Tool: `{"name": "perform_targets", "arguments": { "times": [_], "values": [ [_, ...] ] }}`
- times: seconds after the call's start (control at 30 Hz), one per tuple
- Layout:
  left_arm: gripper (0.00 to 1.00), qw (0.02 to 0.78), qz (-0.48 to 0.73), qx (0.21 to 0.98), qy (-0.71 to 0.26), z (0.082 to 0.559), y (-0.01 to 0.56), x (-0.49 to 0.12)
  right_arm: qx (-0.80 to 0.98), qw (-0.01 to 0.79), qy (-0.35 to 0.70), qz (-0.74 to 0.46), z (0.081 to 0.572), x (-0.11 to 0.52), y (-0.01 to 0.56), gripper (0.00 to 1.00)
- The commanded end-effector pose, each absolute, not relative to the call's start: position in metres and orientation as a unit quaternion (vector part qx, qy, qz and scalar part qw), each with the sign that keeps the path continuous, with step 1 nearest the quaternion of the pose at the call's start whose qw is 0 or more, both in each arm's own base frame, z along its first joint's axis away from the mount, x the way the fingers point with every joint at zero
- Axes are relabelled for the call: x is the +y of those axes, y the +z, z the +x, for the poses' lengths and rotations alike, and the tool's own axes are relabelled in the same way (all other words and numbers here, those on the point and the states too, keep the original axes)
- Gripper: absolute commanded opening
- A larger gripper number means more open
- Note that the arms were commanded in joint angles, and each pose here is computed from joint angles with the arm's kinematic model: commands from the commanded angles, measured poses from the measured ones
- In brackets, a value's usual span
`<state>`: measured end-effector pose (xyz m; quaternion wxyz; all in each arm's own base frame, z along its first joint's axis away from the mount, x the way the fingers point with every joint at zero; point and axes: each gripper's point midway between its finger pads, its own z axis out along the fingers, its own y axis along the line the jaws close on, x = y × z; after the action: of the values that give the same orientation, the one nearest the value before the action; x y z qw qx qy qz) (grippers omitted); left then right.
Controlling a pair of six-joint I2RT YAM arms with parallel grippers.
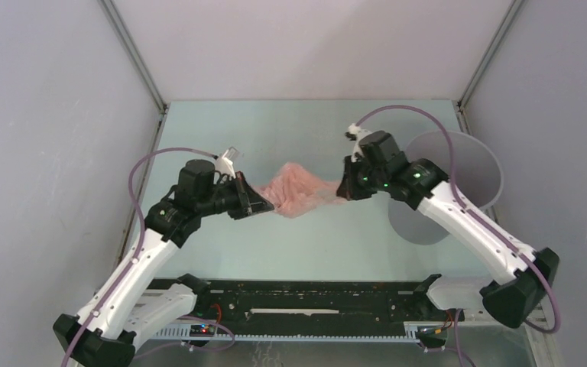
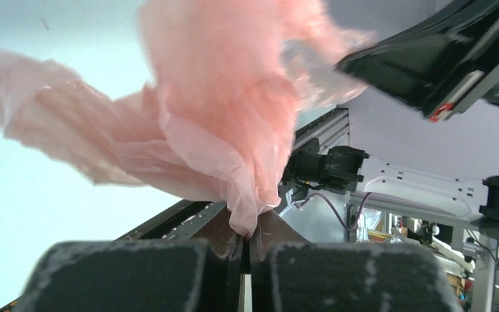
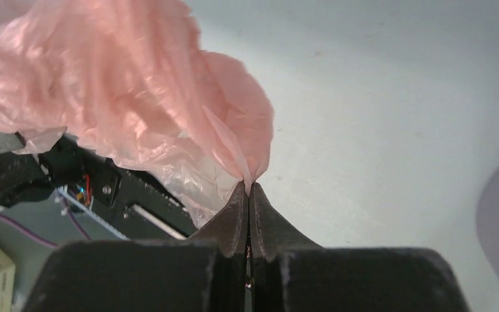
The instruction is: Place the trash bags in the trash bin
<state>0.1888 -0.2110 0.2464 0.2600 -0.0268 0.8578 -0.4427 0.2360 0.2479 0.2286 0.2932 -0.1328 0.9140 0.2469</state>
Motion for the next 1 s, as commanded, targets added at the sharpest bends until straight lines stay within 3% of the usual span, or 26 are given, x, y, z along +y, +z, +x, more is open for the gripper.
{"name": "perform_targets", "arguments": {
  "times": [0.0,0.27,0.47,0.67,0.77,0.87,0.97],
  "values": [
    [0.00,0.297,-0.039,0.861,-0.411,0.193,0.231,-0.197,0.893,0.371,0.242,-0.081,0.248,0.200,0.266,0.00],
    [0.00,0.328,-0.087,0.878,-0.337,0.199,0.207,-0.167,0.867,0.427,0.254,-0.038,0.257,0.152,0.299,0.00],
    [0.00,0.322,-0.097,0.883,-0.327,0.201,0.206,-0.165,0.854,0.422,0.296,-0.069,0.248,0.158,0.308,0.00],
    [0.12,0.327,-0.077,0.883,-0.327,0.208,0.220,-0.170,0.850,0.376,0.351,-0.111,0.233,0.186,0.304,0.00],
    [0.26,0.325,-0.061,0.890,-0.315,0.210,0.225,-0.170,0.851,0.363,0.363,-0.107,0.228,0.192,0.304,0.00],
    [0.65,0.325,-0.046,0.897,-0.297,0.211,0.232,-0.166,0.857,0.344,0.377,-0.072,0.227,0.195,0.304,0.00],
    [0.90,0.337,-0.031,0.894,-0.295,0.210,0.248,-0.164,0.867,0.307,0.391,0.017,0.231,0.195,0.301,0.00]
  ]
}}
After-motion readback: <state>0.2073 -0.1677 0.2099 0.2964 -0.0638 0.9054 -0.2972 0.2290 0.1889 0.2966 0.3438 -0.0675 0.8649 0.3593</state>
